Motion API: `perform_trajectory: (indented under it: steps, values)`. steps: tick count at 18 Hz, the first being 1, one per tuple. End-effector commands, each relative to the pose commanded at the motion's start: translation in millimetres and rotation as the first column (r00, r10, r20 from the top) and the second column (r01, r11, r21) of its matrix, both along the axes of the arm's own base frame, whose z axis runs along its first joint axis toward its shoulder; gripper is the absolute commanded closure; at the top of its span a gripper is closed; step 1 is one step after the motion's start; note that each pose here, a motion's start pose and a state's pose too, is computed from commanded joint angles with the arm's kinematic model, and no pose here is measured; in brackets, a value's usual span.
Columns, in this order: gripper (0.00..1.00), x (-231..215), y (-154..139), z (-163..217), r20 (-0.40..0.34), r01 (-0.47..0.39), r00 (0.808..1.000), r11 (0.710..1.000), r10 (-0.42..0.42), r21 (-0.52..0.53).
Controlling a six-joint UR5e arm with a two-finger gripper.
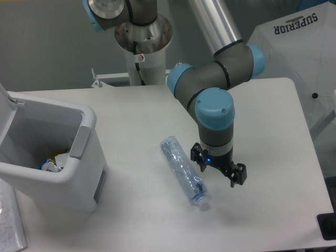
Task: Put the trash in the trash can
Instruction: 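Lower the gripper onto the clear plastic bottle's middle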
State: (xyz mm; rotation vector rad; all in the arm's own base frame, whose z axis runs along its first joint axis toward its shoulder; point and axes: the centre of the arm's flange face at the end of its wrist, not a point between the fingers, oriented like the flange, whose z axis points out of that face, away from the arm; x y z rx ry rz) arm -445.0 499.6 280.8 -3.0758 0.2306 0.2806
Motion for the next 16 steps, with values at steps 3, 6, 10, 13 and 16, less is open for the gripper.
perform_trajectory:
  steps: [3,6,10,13,16]
  values:
    - [0.00,22,8,-5,0.021,-0.106,0.994,0.994,0.106,0.015]
    - [0.00,29,19,-3,0.020,-0.208,0.978,0.977,0.208,0.049]
    - [0.00,46,33,-5,0.026,-0.276,0.961,0.958,0.275,0.079]
    - [0.00,51,34,-12,0.019,-0.290,0.957,0.955,0.289,0.066]
    - [0.00,53,25,-23,-0.092,-0.298,0.951,0.954,0.295,-0.028]
